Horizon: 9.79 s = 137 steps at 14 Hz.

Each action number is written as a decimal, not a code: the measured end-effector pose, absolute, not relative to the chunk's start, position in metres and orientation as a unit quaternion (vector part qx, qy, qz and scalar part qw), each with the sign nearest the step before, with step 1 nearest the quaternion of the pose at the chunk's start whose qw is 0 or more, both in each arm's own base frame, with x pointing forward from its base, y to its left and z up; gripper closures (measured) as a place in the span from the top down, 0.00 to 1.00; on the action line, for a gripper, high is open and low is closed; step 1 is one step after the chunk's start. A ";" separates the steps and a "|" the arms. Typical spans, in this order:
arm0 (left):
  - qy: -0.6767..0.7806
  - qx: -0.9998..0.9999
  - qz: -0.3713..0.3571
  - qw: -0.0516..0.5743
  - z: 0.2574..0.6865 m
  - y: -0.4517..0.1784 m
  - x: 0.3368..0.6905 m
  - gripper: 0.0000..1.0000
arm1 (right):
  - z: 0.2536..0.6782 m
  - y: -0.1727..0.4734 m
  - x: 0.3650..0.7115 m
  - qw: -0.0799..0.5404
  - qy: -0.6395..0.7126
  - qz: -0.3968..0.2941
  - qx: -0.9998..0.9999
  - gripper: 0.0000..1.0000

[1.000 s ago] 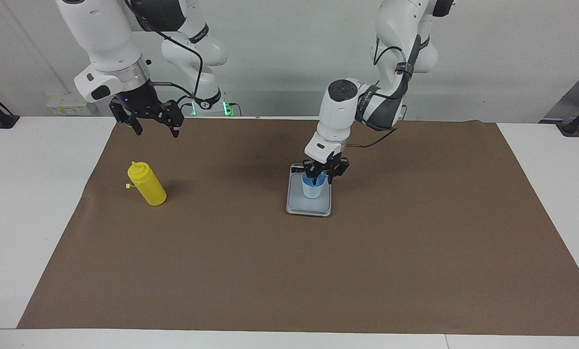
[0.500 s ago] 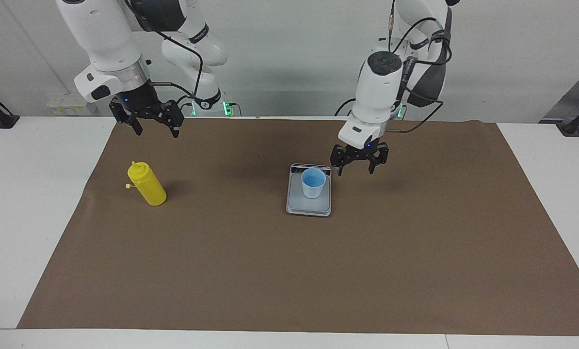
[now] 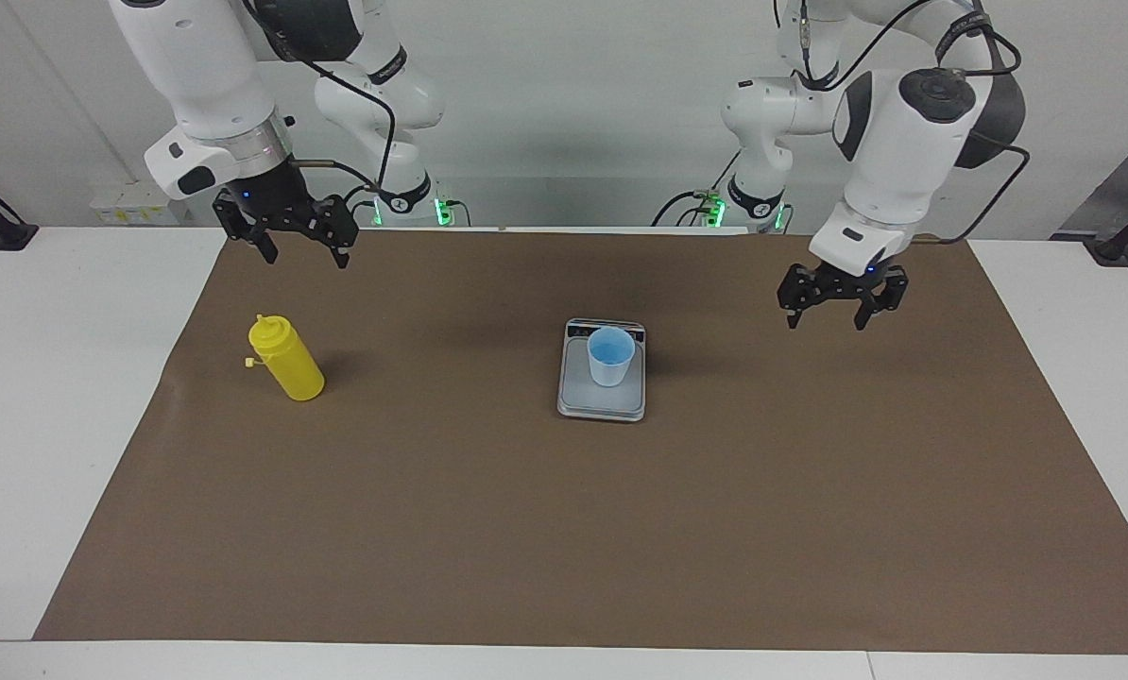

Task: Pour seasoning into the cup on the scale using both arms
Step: 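Open the left gripper and withdraw it from the cup, then lower the right gripper around the yellow squeeze bottle, then grasp the yellow bottle with the right gripper and lift it, then tilt the yellow bottle over the cup with the right gripper, then turn the bottle upright and carry it back with the right gripper, then set the yellow bottle down and open the right gripper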

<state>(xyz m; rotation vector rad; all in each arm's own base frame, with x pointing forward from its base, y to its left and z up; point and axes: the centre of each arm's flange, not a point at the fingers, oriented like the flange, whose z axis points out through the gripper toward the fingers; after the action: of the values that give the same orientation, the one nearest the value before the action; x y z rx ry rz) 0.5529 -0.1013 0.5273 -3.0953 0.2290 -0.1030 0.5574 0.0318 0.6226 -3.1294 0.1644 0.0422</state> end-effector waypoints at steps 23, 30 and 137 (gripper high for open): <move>0.073 -0.997 -0.013 -0.015 0.634 -0.034 0.548 1.00 | 0.420 -0.228 0.597 0.104 0.429 0.123 -0.889 1.00; 0.076 -0.997 -0.006 -0.009 0.631 -0.035 0.547 1.00 | 0.318 -0.223 0.596 0.189 0.484 0.235 -0.821 1.00; 0.065 -0.998 -0.004 -0.007 0.630 -0.034 0.547 1.00 | 0.315 -0.119 0.539 0.245 0.600 0.311 -0.696 0.71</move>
<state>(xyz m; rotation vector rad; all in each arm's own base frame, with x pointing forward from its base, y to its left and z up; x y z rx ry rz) 0.5468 -0.0342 0.6303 -3.1493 0.2052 -0.0139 0.5392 -0.1192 0.3149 -1.8991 1.6368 0.8480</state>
